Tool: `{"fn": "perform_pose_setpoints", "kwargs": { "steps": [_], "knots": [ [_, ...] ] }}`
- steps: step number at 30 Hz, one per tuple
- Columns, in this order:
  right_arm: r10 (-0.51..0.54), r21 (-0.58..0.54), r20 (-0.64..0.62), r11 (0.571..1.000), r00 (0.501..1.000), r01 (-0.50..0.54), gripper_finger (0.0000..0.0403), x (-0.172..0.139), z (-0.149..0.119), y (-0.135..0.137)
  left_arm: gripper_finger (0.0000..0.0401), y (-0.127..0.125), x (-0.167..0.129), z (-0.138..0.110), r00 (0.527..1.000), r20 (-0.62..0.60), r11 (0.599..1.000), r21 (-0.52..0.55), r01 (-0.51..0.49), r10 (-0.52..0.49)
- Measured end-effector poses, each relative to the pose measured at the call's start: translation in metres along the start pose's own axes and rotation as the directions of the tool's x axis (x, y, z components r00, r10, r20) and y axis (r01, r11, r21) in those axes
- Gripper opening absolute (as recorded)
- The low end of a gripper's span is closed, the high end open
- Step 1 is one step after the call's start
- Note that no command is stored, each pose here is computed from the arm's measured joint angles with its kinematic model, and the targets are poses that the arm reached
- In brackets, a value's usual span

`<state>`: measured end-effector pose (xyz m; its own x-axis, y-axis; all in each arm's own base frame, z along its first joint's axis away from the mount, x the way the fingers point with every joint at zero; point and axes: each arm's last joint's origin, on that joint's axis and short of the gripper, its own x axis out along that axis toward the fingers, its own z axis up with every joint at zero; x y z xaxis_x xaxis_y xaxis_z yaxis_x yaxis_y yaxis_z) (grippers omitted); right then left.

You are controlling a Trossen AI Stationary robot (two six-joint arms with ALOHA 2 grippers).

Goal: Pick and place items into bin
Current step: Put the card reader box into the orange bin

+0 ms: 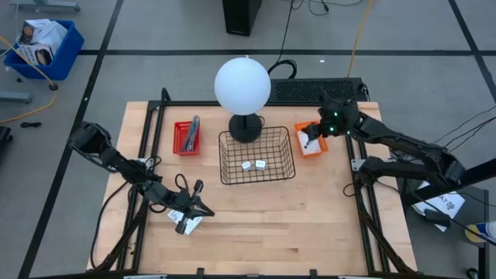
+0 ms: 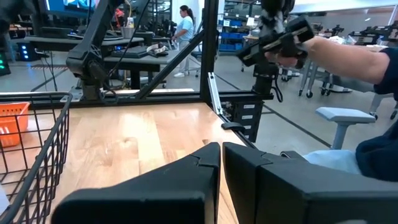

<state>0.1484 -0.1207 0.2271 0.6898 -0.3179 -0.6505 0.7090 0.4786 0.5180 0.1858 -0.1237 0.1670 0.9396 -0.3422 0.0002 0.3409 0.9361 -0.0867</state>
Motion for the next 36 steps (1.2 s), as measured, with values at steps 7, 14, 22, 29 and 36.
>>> {"fn": "perform_pose_setpoints", "kwargs": {
  "steps": [7, 14, 22, 29, 36],
  "knots": [
    [0.165, -0.107, 0.003, 0.981, 0.986, -0.164, 0.0193, -0.007, -0.013, 0.032, 0.0026, 0.0, 0.0, 0.0, 1.0, 0.0, 1.0, 0.004, -0.009, 0.009],
    [0.336, -0.239, -0.015, 0.913, 0.942, -0.33, 0.0176, -0.008, -0.032, 0.072, 0.0026, 0.0, 0.0, 0.001, 1.0, 0.015, 0.999, -0.032, -0.014, 0.015],
    [0.48, -0.386, -0.097, 0.789, 0.872, -0.477, 0.0147, -0.006, -0.072, 0.116, 0.0026, 0.0, 0.0, 0.003, 1.0, 0.027, 0.99, -0.142, -0.01, 0.014],
    [0.639, -0.569, -0.133, 0.576, 0.758, -0.586, 0.0074, -0.015, -0.118, 0.157, 0.0026, 0.0, 0.0, 0.004, 0.999, 0.038, 0.978, -0.207, 0.002, 0.006],
    [0.73, -0.666, -0.227, 0.367, 0.645, -0.649, 0.0008, -0.018, -0.163, 0.18, 0.0026, -0.001, 0.0, 0.004, 0.999, 0.045, 0.962, -0.273, 0.017, -0.005]
  ]
}}
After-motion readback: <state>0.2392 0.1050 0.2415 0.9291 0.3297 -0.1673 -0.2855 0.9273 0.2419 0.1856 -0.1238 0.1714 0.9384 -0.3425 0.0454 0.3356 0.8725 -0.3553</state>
